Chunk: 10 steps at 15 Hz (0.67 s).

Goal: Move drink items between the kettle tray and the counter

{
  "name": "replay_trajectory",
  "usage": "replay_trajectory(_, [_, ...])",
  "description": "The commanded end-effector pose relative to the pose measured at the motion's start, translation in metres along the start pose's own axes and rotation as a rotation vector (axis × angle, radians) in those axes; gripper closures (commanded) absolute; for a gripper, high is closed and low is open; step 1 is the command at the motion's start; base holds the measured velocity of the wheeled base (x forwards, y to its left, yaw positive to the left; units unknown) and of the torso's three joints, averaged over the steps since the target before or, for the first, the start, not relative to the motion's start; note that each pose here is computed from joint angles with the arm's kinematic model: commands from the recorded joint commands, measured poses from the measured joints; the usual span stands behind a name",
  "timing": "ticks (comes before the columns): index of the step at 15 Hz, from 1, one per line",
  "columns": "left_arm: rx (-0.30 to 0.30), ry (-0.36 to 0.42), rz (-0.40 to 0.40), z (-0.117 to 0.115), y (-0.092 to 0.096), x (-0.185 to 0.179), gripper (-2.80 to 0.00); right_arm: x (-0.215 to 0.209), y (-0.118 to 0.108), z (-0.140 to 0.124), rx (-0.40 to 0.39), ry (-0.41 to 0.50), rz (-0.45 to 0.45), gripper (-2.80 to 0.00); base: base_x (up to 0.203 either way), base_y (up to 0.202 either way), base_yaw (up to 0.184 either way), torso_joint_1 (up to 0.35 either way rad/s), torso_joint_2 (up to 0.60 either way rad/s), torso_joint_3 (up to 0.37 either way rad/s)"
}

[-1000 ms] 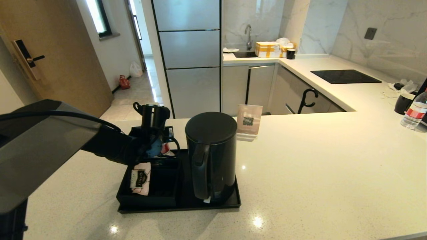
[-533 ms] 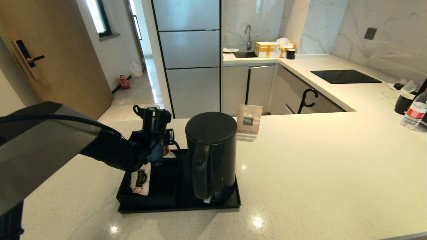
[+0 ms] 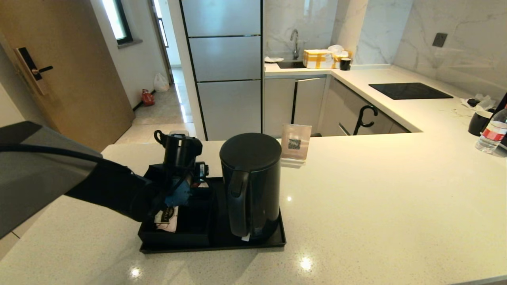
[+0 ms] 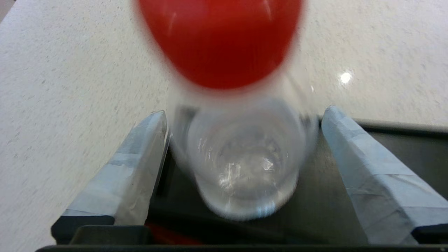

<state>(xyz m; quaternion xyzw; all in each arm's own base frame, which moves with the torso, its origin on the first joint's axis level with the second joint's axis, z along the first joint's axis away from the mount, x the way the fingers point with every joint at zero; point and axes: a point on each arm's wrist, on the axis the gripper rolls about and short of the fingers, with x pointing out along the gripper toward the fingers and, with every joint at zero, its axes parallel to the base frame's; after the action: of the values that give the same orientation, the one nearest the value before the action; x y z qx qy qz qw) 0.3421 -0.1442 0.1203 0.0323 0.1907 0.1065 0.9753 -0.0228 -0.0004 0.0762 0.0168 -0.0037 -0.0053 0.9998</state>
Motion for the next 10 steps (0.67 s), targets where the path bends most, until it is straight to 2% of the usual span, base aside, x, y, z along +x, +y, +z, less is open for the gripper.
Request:
replay_trajectory(1, [-0.012, -0.024, -0.014, 0.007, 0.004, -0.017, -2.80, 0.000, 0.000, 0.000, 0.000, 0.001, 0.000, 0.00, 0.000, 0.000, 0.000, 0.000, 0.00, 0.000])
replay_trajectory(4, [-0.004, -0.018, -0.020, 0.004, 0.008, -0.031, -2.80, 0.000, 0.000, 0.000, 0.000, 0.000, 0.000, 0.00, 0.000, 0.000, 0.000, 0.000, 0.00, 0.000])
replay_trajectory(6, [-0.006, -0.030, -0.033, 0.005, 0.026, -0.066, -2.80, 0.000, 0.000, 0.000, 0.000, 0.001, 0.000, 0.00, 0.000, 0.000, 0.000, 0.000, 0.00, 0.000])
replay_trajectory(8, [0.013, -0.014, -0.041, -0.003, 0.034, -0.081, -2.80, 0.000, 0.000, 0.000, 0.000, 0.000, 0.000, 0.00, 0.000, 0.000, 0.000, 0.000, 0.00, 0.000])
replay_trajectory(10, [-0.007, -0.050, -0.063, 0.002, 0.052, -0.111, -2.80, 0.000, 0.000, 0.000, 0.000, 0.000, 0.000, 0.00, 0.000, 0.000, 0.000, 0.000, 0.00, 0.000])
